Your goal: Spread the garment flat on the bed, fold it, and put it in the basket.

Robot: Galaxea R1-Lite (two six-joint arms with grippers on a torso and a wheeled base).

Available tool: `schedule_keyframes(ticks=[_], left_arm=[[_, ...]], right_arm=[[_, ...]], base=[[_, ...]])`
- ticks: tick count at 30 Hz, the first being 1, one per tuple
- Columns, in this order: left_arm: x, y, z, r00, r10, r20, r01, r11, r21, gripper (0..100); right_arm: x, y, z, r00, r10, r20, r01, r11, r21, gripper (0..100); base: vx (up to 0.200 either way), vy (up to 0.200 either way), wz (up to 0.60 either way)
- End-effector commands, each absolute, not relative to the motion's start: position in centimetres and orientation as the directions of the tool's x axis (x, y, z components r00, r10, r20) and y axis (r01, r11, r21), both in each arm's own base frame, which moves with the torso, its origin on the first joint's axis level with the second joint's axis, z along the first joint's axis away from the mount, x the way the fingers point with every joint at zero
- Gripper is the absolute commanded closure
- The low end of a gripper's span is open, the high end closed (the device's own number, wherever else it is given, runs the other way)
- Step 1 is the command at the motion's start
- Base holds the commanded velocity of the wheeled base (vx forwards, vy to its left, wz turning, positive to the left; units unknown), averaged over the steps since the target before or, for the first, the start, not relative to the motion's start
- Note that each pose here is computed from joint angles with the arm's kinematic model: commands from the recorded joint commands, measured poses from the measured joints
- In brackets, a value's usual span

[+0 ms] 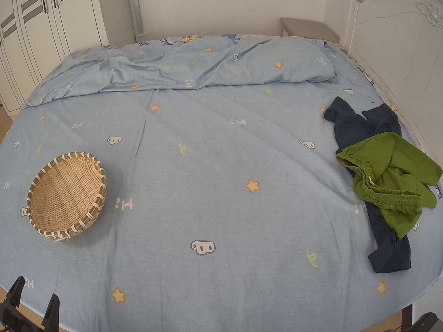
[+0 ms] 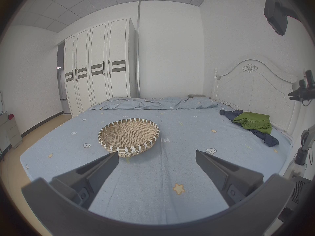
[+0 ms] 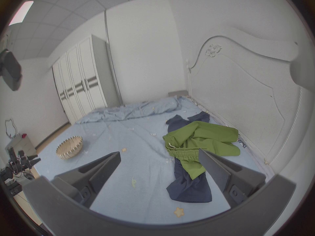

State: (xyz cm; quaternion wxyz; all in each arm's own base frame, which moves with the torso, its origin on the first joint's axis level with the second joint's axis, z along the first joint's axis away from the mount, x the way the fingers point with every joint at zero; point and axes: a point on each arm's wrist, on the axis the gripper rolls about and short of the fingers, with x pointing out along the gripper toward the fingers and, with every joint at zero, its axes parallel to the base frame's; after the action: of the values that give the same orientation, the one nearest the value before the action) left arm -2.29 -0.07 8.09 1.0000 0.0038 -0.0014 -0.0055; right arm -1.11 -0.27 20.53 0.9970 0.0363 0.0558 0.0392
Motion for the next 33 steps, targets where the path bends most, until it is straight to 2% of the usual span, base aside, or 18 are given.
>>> schedule_keyframes(ticks=[1,4,7,9,13,19,22,33], left_arm=[[-2.3,-0.1,7.6,1.000,-0.011,0.002,0.011,1.000,0.008,0],[-2.3,-0.1,7.6,1.000,-0.011,0.002,0.011,1.000,0.008,0],[-2.3,-0.1,7.6,1.000,-0.011,0.002,0.011,1.000,0.008,0],[-2.3,-0.1,7.6,1.000,-0.011,0.002,0.011,1.000,0.008,0],[-2.3,-0.1,7.6,1.000,-0.011,0.002,0.011,1.000,0.008,0],[-2.3,-0.1,7.6,1.000,-0.011,0.002,0.011,1.000,0.008,0],[-2.3,-0.1,7.6,1.000,-0.011,0.002,0.011,1.000,0.008,0],[-2.3,-0.1,7.6,1.000,-0.011,0.002,0.011,1.000,0.008,0]], right_arm=[[13.8,1.7,23.6,0.851,0.011,-0.525,-0.087,0.989,-0.120,0],[18.3,2.3,23.1,0.795,0.005,-0.607,-0.101,0.987,-0.124,0],[23.0,3.0,20.5,0.711,-0.007,-0.703,-0.116,0.985,-0.127,0],[25.2,3.5,19.0,0.690,-0.008,-0.724,-0.118,0.985,-0.123,0],[27.4,4.5,17.2,0.709,-0.007,-0.706,-0.120,0.984,-0.131,0],[30.2,5.5,14.2,0.713,-0.142,-0.686,-0.026,0.973,-0.229,0],[30.9,5.7,14.2,0.734,-0.153,-0.661,-0.008,0.972,-0.235,0],[32.3,5.0,13.5,0.727,-0.209,-0.654,0.054,0.967,-0.248,0]], base=[[0.000,0.000,0.00],[0.000,0.000,0.00],[0.000,0.000,0.00],[0.000,0.000,0.00],[0.000,0.000,0.00],[0.000,0.000,0.00],[0.000,0.000,0.00],[0.000,0.000,0.00]])
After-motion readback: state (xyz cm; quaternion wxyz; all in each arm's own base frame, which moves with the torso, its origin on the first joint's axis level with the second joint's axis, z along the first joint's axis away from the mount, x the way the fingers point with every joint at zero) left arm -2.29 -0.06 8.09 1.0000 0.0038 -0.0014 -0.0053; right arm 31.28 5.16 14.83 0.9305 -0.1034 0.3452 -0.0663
